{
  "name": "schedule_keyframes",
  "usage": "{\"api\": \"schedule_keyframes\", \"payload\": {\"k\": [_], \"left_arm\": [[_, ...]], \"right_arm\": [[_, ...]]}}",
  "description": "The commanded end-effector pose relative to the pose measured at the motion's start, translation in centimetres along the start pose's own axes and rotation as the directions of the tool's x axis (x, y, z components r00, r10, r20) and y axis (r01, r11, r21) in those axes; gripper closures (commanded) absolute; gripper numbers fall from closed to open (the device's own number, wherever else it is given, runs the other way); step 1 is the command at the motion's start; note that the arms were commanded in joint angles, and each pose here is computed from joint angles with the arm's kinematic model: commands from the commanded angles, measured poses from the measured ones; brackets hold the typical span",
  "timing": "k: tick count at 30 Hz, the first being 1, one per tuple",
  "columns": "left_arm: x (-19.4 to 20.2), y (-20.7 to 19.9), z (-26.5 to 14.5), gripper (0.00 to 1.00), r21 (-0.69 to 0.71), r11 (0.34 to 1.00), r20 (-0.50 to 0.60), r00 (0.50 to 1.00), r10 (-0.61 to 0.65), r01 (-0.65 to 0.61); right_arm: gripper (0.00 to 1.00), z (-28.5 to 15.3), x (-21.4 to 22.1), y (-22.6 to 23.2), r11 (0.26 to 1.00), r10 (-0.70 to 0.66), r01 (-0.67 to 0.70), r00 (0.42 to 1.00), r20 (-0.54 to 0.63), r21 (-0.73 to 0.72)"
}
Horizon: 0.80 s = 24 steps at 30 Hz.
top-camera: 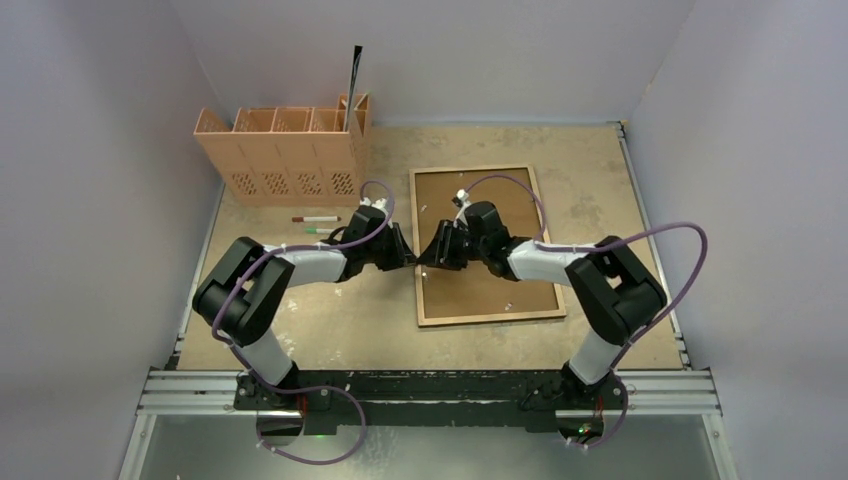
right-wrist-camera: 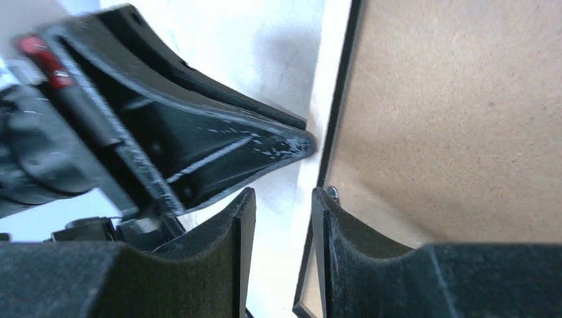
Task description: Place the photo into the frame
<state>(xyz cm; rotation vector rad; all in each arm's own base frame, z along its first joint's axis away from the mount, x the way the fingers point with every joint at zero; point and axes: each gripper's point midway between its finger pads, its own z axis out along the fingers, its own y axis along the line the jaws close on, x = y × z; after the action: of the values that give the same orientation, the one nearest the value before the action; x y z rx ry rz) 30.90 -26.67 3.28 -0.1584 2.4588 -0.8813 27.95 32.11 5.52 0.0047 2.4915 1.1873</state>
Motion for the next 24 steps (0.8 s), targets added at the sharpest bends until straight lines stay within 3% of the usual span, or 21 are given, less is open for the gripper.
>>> {"api": "schedule_keyframes", "payload": {"k": [1, 10, 24], "left_arm": [[0.8, 2.3, -0.1, 0.85, -0.092, 0.996, -0.014, 1.000, 0.007, -0.009], [0.4, 1.8, -0.3, 0.85, -0.080, 0.997, 0.000, 1.000, 0.004, -0.004], [-0.3, 1.0, -0.2, 0.85, -0.060, 0.998, 0.004, 1.000, 0.015, -0.014]], "right_arm": [[0.59, -0.9, -1.9, 0.1, 0.998, -0.008, 0.002, 0.996, 0.092, 0.068], [0.50, 0.2, -0.1, -0.9, 0.990, 0.020, -0.022, 1.000, 0.013, 0.140], [0.51, 1.6, 3.1, -0.5, 0.991, 0.033, -0.018, 0.994, -0.108, 0.132]]}}
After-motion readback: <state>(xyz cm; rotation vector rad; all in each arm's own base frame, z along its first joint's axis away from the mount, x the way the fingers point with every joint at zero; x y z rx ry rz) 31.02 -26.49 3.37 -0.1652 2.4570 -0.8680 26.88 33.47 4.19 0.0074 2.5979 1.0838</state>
